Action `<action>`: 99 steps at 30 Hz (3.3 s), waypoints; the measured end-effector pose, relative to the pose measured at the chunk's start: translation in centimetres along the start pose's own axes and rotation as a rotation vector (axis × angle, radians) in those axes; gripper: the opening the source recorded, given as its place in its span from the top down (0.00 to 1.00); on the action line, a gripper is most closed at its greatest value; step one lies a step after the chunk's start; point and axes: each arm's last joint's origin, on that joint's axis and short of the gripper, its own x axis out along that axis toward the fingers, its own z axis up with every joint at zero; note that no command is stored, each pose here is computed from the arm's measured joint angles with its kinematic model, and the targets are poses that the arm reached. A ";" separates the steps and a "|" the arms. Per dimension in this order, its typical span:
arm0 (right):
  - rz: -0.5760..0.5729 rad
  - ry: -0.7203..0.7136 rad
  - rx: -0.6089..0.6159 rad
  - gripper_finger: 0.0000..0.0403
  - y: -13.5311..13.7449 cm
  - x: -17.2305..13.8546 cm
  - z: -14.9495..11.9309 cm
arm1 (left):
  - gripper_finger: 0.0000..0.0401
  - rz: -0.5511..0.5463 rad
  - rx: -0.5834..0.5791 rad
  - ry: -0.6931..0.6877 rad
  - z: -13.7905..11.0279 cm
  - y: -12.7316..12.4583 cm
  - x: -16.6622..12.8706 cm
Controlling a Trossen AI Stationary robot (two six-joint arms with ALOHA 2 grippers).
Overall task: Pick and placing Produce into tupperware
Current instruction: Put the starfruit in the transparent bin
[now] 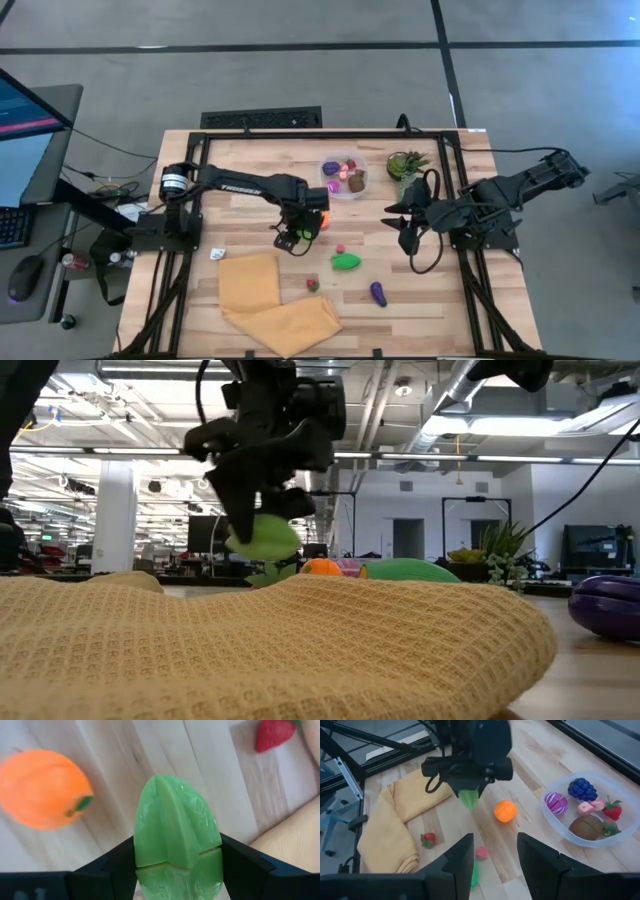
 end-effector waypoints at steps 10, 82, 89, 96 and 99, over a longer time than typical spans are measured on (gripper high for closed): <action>0.001 0.001 -0.020 0.57 0.0 0.0 0.0 | 0.44 0.052 0.031 -0.099 2.2 0.6 -3.9; -0.105 0.009 -0.008 0.57 -0.7 1.1 -1.4 | 0.44 0.546 -0.405 -0.607 0.8 17.7 -4.0; -0.106 0.009 -0.007 0.57 -0.7 1.1 -1.4 | 0.44 0.522 -0.414 -0.617 0.7 17.7 -4.0; -0.107 0.008 -0.008 0.57 -0.7 1.1 -1.4 | 0.34 0.510 -0.431 -0.619 0.6 17.7 -4.0; -0.107 0.008 -0.007 0.57 -0.7 1.1 -1.4 | 0.28 0.530 -0.442 -0.613 0.6 17.8 -4.0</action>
